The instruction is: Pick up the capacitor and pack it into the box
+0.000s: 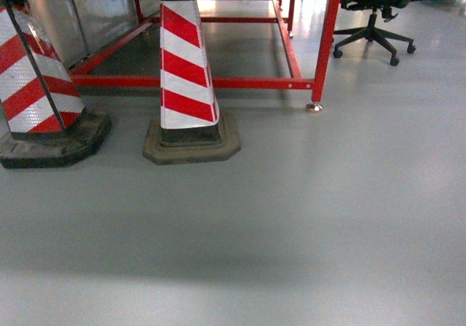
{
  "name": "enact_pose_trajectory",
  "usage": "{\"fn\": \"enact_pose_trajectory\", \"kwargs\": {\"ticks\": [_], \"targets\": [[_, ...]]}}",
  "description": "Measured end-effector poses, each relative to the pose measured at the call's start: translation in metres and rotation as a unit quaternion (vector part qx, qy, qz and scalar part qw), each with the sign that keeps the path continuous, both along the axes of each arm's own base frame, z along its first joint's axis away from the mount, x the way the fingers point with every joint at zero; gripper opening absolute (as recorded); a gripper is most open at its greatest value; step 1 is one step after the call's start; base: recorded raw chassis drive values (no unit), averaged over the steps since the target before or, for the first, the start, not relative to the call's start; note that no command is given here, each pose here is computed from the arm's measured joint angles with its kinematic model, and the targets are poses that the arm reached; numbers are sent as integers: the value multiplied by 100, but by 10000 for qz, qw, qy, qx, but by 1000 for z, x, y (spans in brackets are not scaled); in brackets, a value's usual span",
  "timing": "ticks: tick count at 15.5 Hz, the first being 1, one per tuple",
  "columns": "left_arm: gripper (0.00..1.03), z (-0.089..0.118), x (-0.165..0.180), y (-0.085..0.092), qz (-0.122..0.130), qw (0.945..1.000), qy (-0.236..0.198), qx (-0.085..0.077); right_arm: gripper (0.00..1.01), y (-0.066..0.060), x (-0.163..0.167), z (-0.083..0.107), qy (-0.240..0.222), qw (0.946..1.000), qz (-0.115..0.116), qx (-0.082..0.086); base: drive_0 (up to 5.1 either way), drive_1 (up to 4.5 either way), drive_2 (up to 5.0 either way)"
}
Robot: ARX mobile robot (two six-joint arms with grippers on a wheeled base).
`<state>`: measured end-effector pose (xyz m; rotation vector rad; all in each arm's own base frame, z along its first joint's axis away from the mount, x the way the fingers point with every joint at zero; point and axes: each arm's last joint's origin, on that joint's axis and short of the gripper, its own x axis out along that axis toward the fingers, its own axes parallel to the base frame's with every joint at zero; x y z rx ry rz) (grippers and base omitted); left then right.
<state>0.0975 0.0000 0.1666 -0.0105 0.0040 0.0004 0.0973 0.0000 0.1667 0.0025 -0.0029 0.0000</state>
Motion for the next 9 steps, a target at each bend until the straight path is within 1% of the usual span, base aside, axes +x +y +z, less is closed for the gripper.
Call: {"fn": "enact_pose_trajectory", "kwargs": {"ticks": [5, 7, 9], "targets": [[44, 0, 0, 0, -2, 10000, -15, 0, 98, 0, 0, 0, 19, 10000, 0, 0, -490, 251, 251], [44, 0, 0, 0, 36, 10000, 10, 0, 98, 0, 0, 0, -11, 10000, 17, 0, -490, 356, 92], [44, 0, 0, 0, 19, 10000, -15, 0, 98, 0, 0, 0, -6, 10000, 15, 0, 0, 0, 0]]}}
